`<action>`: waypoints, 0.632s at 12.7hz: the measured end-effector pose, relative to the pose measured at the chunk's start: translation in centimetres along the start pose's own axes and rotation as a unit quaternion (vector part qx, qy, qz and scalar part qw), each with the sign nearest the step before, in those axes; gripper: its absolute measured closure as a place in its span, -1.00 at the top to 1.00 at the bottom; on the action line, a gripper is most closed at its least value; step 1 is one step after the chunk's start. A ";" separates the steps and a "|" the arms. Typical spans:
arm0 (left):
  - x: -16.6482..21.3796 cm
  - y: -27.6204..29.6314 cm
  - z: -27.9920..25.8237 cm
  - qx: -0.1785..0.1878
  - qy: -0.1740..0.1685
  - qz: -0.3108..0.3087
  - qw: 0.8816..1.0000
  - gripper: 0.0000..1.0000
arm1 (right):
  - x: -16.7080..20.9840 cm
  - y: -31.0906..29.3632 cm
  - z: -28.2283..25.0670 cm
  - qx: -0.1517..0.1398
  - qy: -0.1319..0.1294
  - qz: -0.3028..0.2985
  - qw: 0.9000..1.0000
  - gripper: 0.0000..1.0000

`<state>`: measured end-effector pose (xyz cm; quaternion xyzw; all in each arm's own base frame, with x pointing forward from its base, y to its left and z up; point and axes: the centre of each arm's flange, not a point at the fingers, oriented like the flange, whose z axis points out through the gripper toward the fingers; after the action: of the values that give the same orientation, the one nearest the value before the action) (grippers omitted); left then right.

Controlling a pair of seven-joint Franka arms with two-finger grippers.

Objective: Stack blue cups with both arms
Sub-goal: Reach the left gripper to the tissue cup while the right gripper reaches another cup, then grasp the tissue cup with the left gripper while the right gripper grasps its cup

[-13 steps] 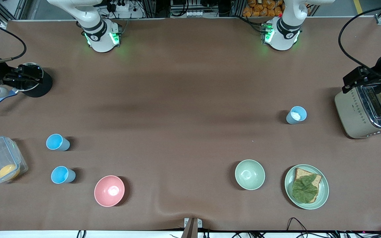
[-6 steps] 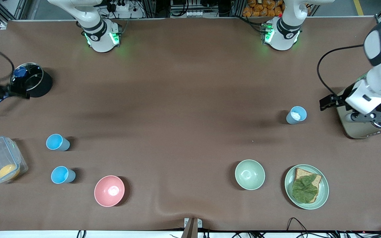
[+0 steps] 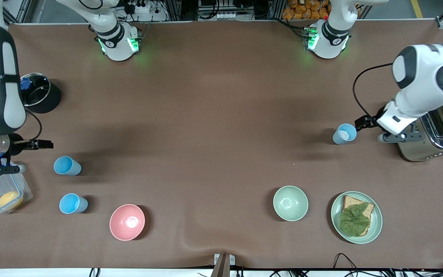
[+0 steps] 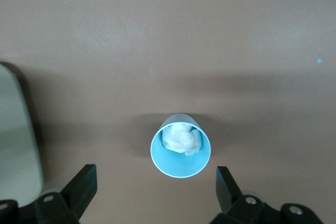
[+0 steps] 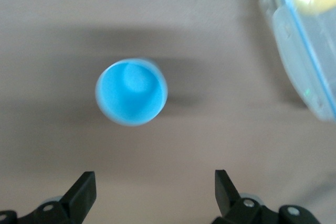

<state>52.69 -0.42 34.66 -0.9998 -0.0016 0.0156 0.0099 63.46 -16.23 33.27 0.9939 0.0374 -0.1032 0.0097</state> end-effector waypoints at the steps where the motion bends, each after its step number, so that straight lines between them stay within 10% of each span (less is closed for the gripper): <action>1: -0.5 0.0 1.6 0.001 0.002 0.000 1.000 1.00 | 0.8 0.8 1.9 -0.005 0.008 -0.008 1.000 1.00; 5: -1.5 -0.2 7.4 0.007 -0.003 -0.001 1.000 1.00 | 2.5 -0.1 6.7 -0.004 -0.006 -0.025 1.000 1.00; 8: -1.4 -0.6 9.2 0.010 -0.008 -0.005 1.000 0.63 | 2.8 -0.2 7.7 -0.004 -0.007 -0.026 1.000 1.00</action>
<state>51.00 0.34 25.49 -0.9995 -0.0060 0.0232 0.0199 64.60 -15.99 25.15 0.9918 0.0636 -0.1106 0.0117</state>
